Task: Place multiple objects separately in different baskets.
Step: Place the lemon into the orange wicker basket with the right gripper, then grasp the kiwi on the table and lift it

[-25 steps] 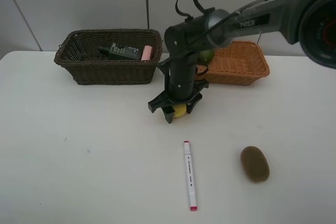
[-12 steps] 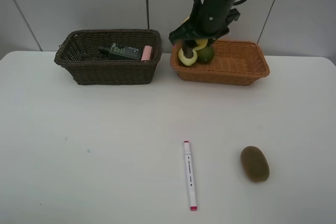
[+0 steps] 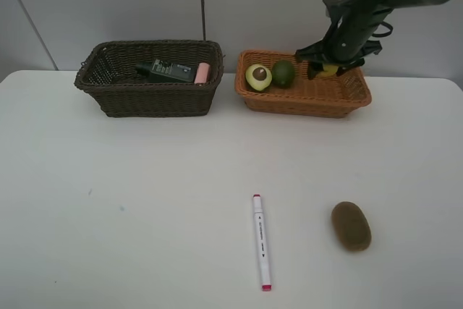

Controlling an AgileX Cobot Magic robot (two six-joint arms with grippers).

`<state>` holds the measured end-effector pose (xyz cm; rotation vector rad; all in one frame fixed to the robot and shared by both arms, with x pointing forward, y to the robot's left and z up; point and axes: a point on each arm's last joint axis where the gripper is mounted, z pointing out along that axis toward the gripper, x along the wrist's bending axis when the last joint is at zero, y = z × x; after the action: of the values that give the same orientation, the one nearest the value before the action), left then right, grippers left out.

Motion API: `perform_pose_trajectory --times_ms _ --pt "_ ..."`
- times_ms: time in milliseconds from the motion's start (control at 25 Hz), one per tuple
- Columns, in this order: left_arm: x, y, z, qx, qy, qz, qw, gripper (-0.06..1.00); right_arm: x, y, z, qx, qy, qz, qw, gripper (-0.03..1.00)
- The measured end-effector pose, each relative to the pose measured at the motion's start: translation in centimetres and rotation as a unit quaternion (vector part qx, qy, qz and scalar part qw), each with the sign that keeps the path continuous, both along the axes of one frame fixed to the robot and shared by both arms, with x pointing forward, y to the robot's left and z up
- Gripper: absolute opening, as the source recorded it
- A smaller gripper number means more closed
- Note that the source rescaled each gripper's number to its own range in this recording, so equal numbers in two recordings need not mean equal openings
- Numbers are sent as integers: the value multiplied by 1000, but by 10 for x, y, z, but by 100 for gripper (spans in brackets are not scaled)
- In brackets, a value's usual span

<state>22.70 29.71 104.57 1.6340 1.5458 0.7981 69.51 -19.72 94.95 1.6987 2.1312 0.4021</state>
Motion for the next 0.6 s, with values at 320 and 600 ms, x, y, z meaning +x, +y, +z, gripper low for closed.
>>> perform_pose_trajectory --times_ms 320,600 --pt "0 0 0 0 0 0 1000 95 -7 -3 -2 -5 44 -19 999 98" --pt "0 0 0 0 0 0 1000 95 -46 -14 39 -30 149 -47 987 100"
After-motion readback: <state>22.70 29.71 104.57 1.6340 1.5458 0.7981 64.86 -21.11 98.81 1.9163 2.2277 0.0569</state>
